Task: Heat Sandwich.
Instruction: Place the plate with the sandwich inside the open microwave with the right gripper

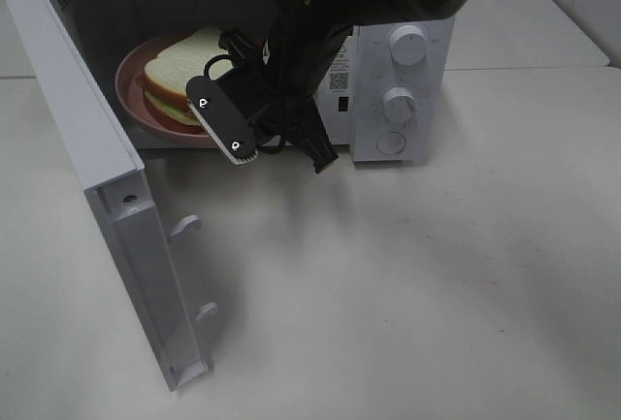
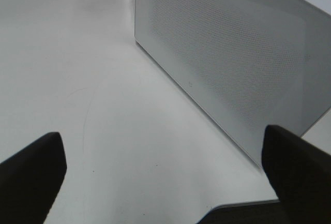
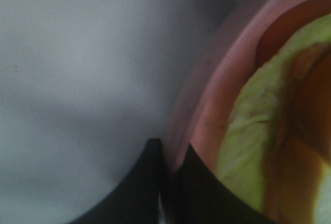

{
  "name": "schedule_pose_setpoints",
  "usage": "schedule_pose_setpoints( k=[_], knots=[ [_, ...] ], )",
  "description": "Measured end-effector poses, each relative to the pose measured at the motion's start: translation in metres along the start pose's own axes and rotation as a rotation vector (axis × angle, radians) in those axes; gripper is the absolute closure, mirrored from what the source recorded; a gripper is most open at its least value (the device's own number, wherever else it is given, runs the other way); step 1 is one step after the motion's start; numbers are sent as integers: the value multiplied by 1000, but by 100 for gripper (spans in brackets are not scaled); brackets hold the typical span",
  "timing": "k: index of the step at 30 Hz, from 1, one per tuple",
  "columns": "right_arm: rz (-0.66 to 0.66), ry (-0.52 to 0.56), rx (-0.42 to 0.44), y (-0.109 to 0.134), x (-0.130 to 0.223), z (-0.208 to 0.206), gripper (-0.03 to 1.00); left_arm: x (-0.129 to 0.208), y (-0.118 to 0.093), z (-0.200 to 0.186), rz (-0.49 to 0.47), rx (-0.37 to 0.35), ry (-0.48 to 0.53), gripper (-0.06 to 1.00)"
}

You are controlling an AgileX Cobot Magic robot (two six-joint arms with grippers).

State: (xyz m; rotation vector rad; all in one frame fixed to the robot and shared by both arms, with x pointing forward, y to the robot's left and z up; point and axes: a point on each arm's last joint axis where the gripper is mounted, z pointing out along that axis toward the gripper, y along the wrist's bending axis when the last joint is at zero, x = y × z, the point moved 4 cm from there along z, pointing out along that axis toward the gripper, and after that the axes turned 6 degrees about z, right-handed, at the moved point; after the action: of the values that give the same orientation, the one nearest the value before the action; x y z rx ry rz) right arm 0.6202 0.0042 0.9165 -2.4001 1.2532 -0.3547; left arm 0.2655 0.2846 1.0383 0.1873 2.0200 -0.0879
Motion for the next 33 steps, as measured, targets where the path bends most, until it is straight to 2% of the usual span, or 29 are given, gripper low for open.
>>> schedule_pose_setpoints(
  k=[23, 33],
  knots=[
    [159, 47, 31, -49, -10, 34, 91, 0, 0, 0, 0, 0, 0, -2],
    [217, 59, 47, -59, -10, 49, 91, 0, 0, 0, 0, 0, 0, -2]
  ],
)
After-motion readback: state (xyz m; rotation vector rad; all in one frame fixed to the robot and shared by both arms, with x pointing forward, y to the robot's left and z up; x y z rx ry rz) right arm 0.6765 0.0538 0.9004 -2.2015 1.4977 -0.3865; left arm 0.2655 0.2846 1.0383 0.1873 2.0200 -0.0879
